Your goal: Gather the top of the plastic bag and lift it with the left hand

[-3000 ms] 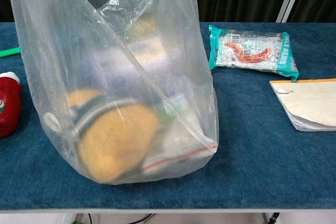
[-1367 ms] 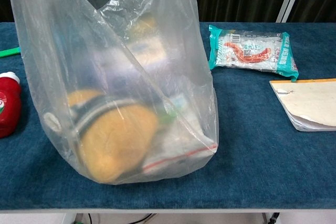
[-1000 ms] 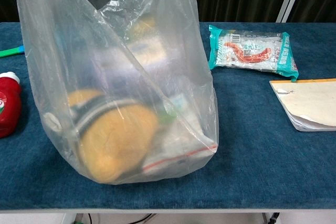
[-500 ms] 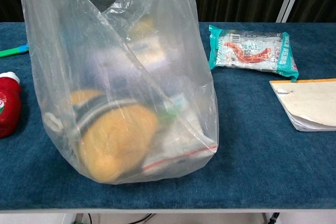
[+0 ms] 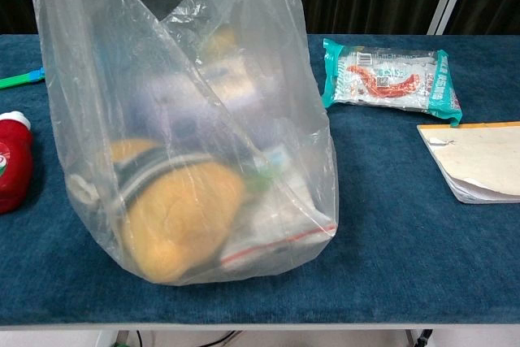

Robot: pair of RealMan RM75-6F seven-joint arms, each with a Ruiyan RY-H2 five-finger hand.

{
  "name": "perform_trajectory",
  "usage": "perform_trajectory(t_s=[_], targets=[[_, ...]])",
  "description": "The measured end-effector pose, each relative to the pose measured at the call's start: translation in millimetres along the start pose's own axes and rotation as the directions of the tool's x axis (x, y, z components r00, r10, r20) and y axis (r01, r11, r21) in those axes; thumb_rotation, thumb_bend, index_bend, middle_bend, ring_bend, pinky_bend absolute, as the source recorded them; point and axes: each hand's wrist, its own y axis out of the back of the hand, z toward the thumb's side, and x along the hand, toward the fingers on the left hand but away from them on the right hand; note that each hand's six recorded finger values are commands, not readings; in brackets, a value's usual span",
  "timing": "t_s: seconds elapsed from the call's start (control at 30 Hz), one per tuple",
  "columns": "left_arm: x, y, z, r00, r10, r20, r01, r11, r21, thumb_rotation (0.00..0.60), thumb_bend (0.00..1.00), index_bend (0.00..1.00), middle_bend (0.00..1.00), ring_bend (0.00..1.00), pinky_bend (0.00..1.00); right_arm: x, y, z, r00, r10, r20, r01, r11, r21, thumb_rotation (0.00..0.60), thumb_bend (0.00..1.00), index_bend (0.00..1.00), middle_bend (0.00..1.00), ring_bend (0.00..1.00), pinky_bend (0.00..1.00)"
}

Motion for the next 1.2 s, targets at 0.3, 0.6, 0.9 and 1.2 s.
perform_trajectory(t_s=[0.3,0.6,0.9,1.2], targets=[[0.4,-0.2,19.7,0.996,0.013,0.092,-0.007,0.998,-0.068,0.0,0.08,0.24,0.29,0.27,0.42,1.5,0.8,-0.7,1.0,-0.003,0.002,0.003,1.0,-0.003,0.6,0.23,0.0,0.0,0.0,0.0],[0.7,-6.8,22.4,0.986,0.001,0.166,0.027,0.985,-0.168,0.087,0.08,0.15,0.27,0.25,0.42,2.0,0.8,1.5,1.0,-0.002,-0.009,0.002,1.0,-0.004,0.6,0.23,0.0,0.0,0.0,0.0],[9.2,-18.7,8.6,0.987,-0.052,0.152,0.085,0.972,-0.217,0.157,0.08,0.11,0.24,0.23,0.42,-0.4,-2.2,7.4,1.0,0.003,-0.023,-0.004,1.0,-0.009,0.6,0.23,0.0,0.0,0.0,0.0],[22.8,-27.2,4.8,0.983,-0.088,0.162,0.125,0.963,-0.239,0.186,0.08,0.11,0.24,0.23,0.41,0.7,0.8,2.5,1.0,-0.002,-0.009,0.002,1.0,-0.002,0.6,0.23,0.0,0.0,0.0,0.0]])
